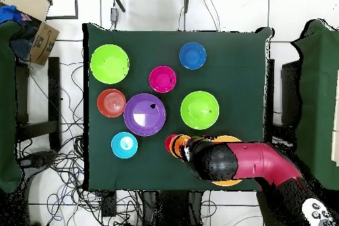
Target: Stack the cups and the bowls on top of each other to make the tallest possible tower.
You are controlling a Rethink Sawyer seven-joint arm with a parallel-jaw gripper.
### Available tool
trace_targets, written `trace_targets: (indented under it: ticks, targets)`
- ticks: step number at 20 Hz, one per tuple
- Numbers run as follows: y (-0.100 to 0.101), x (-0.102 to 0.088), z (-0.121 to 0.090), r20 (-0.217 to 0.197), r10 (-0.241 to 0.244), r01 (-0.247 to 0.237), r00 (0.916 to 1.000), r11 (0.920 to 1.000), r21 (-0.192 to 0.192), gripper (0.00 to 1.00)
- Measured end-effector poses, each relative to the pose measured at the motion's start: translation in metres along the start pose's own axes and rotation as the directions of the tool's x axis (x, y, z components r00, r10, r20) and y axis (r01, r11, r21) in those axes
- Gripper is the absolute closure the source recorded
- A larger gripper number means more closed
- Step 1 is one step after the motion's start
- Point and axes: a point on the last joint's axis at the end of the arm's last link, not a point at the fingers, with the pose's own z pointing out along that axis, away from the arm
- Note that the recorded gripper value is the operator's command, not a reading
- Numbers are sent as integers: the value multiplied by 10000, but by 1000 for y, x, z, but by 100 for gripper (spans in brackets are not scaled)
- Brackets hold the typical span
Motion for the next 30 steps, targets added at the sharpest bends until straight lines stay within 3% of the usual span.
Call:
trace_targets:
  ticks: [19,30]
  targets:
    - [3,2,34,1071,-375,342,9935,9989,321,100]
    - [9,6,40,999,-353,336,9944,9993,188,100]
